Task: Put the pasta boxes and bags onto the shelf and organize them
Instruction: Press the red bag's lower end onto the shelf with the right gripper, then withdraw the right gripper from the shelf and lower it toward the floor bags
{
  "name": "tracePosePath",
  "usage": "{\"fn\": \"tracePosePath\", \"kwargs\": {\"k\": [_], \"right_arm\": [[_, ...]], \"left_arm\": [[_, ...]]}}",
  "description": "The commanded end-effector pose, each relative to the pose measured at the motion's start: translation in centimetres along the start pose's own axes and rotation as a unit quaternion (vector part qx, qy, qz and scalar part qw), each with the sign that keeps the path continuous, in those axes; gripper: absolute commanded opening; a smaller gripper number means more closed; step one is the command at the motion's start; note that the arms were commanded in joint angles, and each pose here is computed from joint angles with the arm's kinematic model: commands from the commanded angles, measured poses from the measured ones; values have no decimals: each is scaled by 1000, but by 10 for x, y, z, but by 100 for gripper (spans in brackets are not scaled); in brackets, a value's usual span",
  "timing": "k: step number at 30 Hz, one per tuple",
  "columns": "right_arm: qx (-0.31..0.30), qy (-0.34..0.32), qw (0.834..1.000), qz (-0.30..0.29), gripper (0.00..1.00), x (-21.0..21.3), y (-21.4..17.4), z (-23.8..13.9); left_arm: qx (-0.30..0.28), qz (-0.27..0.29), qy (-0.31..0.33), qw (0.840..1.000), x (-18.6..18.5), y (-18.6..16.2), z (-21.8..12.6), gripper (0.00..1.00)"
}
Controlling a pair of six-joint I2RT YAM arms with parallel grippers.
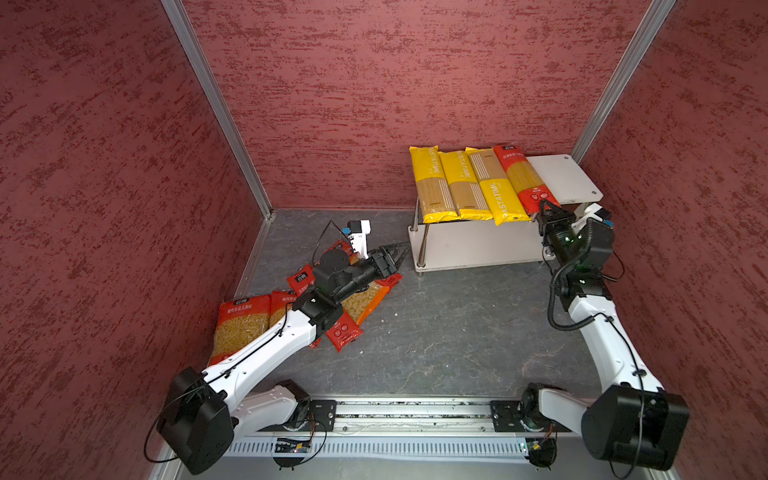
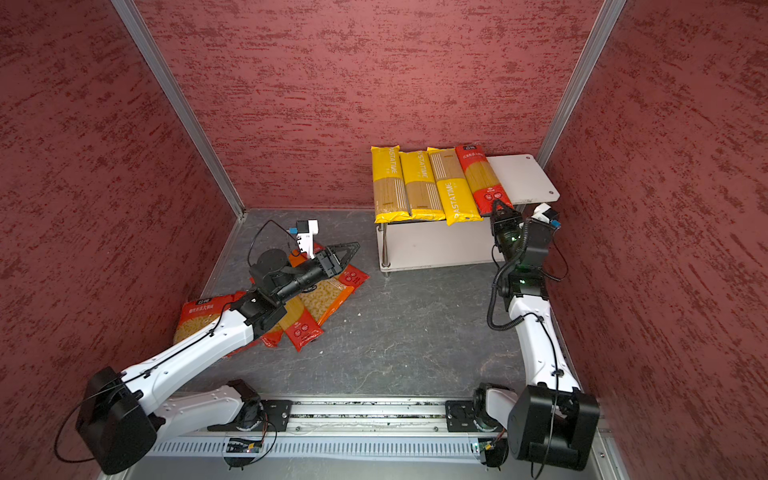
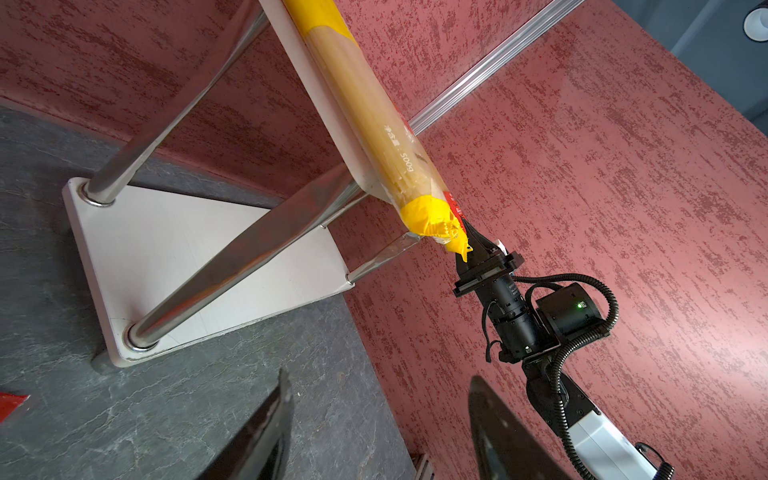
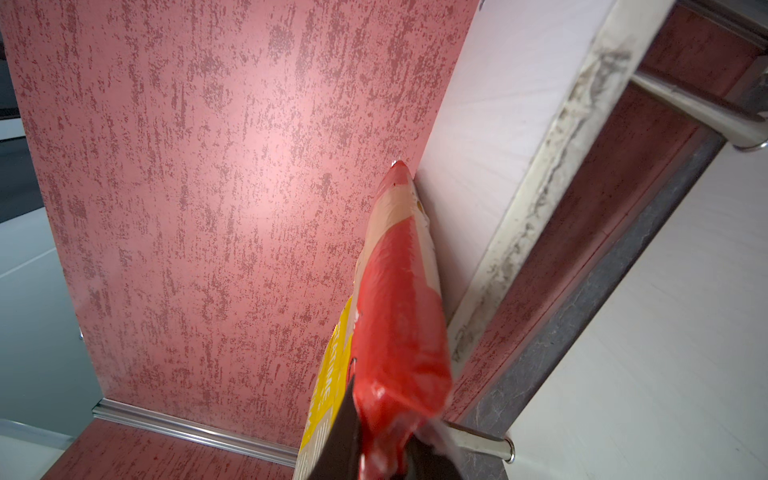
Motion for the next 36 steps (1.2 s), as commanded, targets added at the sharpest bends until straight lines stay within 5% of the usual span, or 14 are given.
{"fn": "tracePosePath", "kwargs": {"k": [1,6,11,21,31,36], "right_arm": [[18,38,999,-5,9,17,-1,-8],[14,28,1000,2,13,9,0,-8],[20,28,999,4,38,9,0,-9],[33,24,999,5,60,9,-7,-26],[65,-13,997,-29,62,-3,-38,-65],[81,-21,994,-68,60,-7,-67,-78]], "left_arm": [[-2,8,-3,1000,-2,0,-1,66],[0,7,-5,1000,-4,-1,0,66],[0,10,1,1000,-3,-2,-3,66],[2,22,12,1000,1,-1,-5,67],[7,34,89,995,34,6,-35,67],[36,54,175,982,54,-6,-49,68]]}}
Point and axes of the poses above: each gripper's point midway between its finger pads, its own z axis out along the fingers, its own x axis along the line the jaws close on, y = z × x, the point moved 7 cm from there along -z, back along the fingers, and after that the axes turned 6 degrees about z, right-handed, at the moved point
